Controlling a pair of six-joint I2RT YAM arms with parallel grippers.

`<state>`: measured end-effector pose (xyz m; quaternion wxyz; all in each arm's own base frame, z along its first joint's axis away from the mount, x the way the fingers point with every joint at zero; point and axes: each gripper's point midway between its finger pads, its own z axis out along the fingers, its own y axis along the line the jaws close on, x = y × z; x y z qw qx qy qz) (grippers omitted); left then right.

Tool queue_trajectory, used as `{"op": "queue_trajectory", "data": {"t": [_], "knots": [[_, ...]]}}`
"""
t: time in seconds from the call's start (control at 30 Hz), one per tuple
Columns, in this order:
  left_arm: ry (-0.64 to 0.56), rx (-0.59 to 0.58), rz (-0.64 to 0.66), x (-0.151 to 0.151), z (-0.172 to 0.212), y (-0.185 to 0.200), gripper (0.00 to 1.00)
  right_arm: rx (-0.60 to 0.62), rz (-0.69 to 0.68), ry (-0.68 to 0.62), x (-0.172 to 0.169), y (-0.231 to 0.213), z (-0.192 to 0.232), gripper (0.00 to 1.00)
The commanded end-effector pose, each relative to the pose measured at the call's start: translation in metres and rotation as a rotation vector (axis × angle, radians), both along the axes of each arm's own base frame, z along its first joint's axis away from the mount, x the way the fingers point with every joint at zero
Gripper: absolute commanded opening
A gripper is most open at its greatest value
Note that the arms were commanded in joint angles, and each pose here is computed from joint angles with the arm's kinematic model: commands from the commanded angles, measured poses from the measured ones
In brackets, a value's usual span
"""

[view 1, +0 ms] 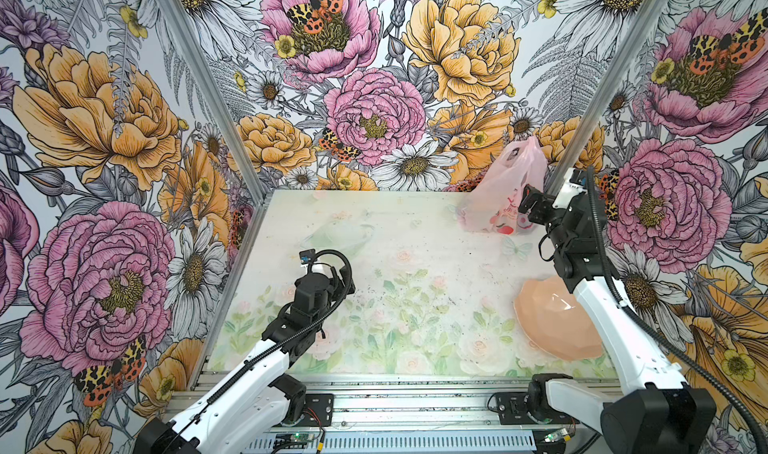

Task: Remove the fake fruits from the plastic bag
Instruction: 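Reach the right gripper to the pink bag's handles while the left arm rises, then grasp the bag handles with the right gripper and lift the bag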

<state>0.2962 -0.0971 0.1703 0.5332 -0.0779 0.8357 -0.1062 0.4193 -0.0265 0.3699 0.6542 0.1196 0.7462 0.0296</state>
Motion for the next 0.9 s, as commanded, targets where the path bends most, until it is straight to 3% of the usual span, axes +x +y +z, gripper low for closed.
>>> {"op": "queue_trajectory", "data": {"t": [0.0,0.3,0.63,0.87], "knots": [[0.008,0.091,-0.03,0.0,-0.003,-0.006,0.99,-0.058,-0.025,0.004,0.028,-0.011,0.015,0.97],[0.003,0.082,-0.024,0.001,-0.005,-0.006,0.99,-0.065,-0.014,-0.016,0.113,-0.033,0.029,0.97],[0.01,0.072,0.016,0.003,-0.004,-0.001,0.99,-0.004,0.071,0.028,0.184,-0.033,-0.012,0.94],[0.038,-0.035,0.033,0.006,-0.002,-0.007,0.99,0.063,0.101,0.056,0.211,-0.034,-0.037,0.8]]}}
